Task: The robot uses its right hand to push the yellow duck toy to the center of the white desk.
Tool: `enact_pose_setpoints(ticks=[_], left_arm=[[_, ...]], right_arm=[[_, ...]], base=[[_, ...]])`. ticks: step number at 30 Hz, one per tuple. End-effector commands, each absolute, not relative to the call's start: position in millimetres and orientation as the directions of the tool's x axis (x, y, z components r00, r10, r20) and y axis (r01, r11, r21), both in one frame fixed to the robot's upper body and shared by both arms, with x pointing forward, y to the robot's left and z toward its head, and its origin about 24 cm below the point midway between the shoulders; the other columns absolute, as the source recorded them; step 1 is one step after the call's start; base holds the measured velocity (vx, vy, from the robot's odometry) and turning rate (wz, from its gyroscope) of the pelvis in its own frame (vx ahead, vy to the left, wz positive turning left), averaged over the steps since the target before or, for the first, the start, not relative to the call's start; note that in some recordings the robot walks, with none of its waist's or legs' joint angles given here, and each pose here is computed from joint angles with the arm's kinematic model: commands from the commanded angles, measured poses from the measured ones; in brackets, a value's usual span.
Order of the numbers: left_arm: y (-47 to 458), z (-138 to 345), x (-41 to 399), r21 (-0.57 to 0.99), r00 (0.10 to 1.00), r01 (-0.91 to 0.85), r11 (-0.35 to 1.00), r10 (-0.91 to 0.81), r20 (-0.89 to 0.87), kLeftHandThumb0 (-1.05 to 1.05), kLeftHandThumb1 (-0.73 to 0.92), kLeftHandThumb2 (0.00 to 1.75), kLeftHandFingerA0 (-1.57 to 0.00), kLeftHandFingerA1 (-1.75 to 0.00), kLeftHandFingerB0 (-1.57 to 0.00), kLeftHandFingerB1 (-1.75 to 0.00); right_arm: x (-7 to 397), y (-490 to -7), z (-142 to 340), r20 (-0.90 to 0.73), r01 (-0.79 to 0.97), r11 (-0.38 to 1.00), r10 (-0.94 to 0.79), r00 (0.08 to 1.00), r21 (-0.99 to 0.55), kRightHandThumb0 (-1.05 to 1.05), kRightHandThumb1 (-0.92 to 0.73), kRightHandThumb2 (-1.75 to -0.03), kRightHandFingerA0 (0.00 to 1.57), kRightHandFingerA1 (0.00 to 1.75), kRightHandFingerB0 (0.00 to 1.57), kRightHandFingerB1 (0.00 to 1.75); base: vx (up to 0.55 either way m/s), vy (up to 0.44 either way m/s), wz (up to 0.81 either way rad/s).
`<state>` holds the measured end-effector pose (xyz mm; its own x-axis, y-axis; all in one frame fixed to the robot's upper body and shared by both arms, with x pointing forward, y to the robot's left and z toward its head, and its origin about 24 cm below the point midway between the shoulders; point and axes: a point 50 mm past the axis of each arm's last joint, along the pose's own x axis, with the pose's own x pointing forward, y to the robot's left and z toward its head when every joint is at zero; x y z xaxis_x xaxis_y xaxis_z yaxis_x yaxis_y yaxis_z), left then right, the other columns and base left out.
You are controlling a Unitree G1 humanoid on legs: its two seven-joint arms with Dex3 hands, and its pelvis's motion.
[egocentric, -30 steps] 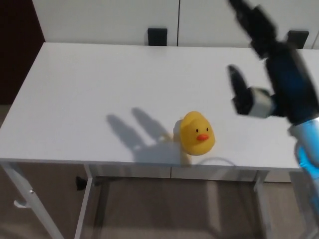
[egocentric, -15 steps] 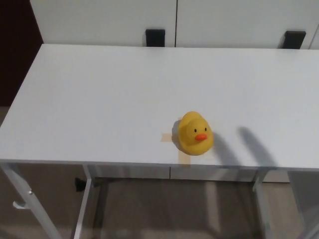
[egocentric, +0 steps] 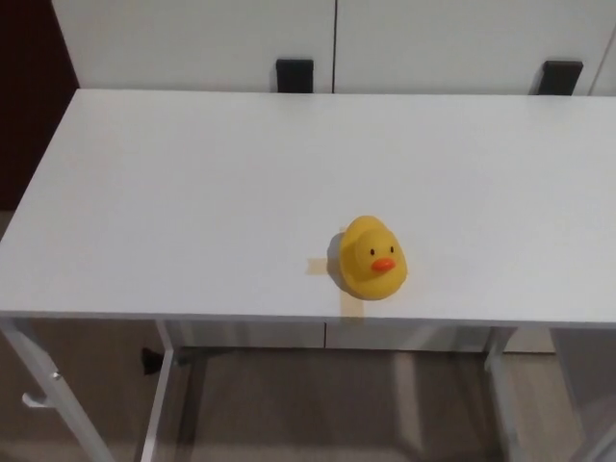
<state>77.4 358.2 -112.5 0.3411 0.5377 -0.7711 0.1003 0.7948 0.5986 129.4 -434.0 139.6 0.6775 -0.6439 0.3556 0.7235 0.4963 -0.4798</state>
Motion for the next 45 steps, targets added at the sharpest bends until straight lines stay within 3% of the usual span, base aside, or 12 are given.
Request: enact_pose_setpoints(ticks=[1,3,5,8,14,16,21,27,28,33,34,45], left_arm=[[366.9,-103.3,88.9,0.618,0.402,0.084,0.782,0.541,-0.739,-0.12,0.55,0.84,-0.93,-0.97,-0.94,-0.99],[367.5,-103.3,87.7,0.618,0.395,0.074,0.783,0.546,-0.739,-0.12,0.55,0.84,-0.93,-0.97,-0.94,-0.99],[368.4,-102.8,87.6,0.622,0.391,0.081,0.779,0.550,-0.739,-0.14,0.47,0.99,-0.92,-0.95,-0.96,-1.00],[369.1,-102.1,88.5,0.624,0.395,0.088,0.776,0.548,-0.737,-0.14,0.50,1.02,-0.91,-0.95,-0.94,-0.99],[369.2,-102.1,88.5,0.630,0.393,0.103,0.770,0.550,-0.737,-0.13,0.55,0.85,-0.91,-0.92,-0.91,-0.95],[369.0,-102.0,89.4,0.628,0.395,0.100,0.772,0.548,-0.737,-0.13,0.49,0.98,-0.92,-0.94,-0.94,-0.98],[368.7,-101.8,90.4,0.623,0.399,0.089,0.777,0.545,-0.737,-0.12,0.53,0.86,-0.94,-0.96,-0.92,-0.98],[367.7,-103.0,89.6,0.615,0.389,0.092,0.783,0.540,-0.746,-0.12,0.54,0.86,-0.92,-0.92,-0.92,-0.96],[367.6,-103.2,89.6,0.616,0.387,0.088,0.783,0.543,-0.746,-0.19,0.60,0.70,-0.92,-0.92,-0.89,-0.95],[367.6,-103.3,89.4,0.618,0.384,0.093,0.780,0.545,-0.745,-0.18,0.59,0.73,-0.91,-0.92,-0.89,-0.95],[367.6,-103.4,88.6,0.618,0.384,0.102,0.779,0.543,-0.747,-0.16,0.57,0.78,-0.91,-0.91,-0.91,-0.96],[368.0,-102.2,93.2,0.609,0.387,0.061,0.791,0.543,-0.745,-0.13,0.55,0.82,-0.89,-0.92,-0.90,-0.95]], right_arm=[[54.5,-469.0,53.9,0.153,0.843,0.244,-0.922,0.355,-0.480,-0.06,-0.58,-0.76,0.80,0.50,0.49,0.44],[48.3,-467.2,37.7,0.055,0.773,0.296,-0.918,0.392,-0.561,-0.06,-0.58,-0.76,0.80,0.50,0.49,0.44],[43.7,-461.1,15.8,-0.088,0.680,0.409,-0.887,0.454,-0.608,0.07,-0.44,-0.99,0.92,0.50,0.56,0.41],[40.3,-454.3,-1.6,-0.219,0.603,0.513,-0.841,0.495,-0.610,0.09,-0.48,-1.00,0.89,0.53,0.52,0.41],[37.0,-446.8,-19.9,-0.405,0.491,0.661,-0.743,0.533,-0.568,-0.04,-0.50,-1.01,0.85,0.54,0.49,0.44],[38.9,-448.7,-17.9,-0.408,0.483,0.665,-0.739,0.536,-0.570,-0.06,-0.53,-0.99,0.83,0.55,0.52,0.47],[40.1,-452.5,-16.2,-0.416,0.477,0.662,-0.742,0.526,-0.578,0.00,-0.49,-1.07,0.84,0.54,0.57,0.49],[32.8,-452.8,-20.0,-0.486,0.347,0.682,-0.714,0.503,-0.644,-0.06,-0.52,-0.86,0.81,0.58,0.51,0.50],[33.7,-452.8,-19.9,-0.485,0.358,0.687,-0.712,0.508,-0.633,-0.03,-0.50,-0.91,0.81,0.56,0.57,0.52],[35.1,-453.0,-19.8,-0.481,0.370,0.690,-0.710,0.515,-0.621,-0.02,-0.49,-0.95,0.82,0.54,0.59,0.50],[35.8,-452.9,-20.2,-0.484,0.373,0.691,-0.710,0.512,-0.619,0.06,-0.48,-1.05,0.86,0.54,0.68,0.53],[48.9,-451.8,-21.5,-0.494,0.401,0.714,-0.692,0.526,-0.574,0.04,-0.49,-1.04,0.84,0.54,0.72,0.55]], base=[[0.00,0.000,0.00],[0.00,0.000,0.00],[0.00,0.000,0.00],[0.00,0.000,0.00],[0.00,0.000,0.00],[0.00,0.000,0.00],[0.00,0.000,0.00],[0.00,0.000,0.00],[0.00,0.000,0.00],[0.00,0.000,0.00],[0.00,0.000,0.00],[0.00,0.000,0.00]])
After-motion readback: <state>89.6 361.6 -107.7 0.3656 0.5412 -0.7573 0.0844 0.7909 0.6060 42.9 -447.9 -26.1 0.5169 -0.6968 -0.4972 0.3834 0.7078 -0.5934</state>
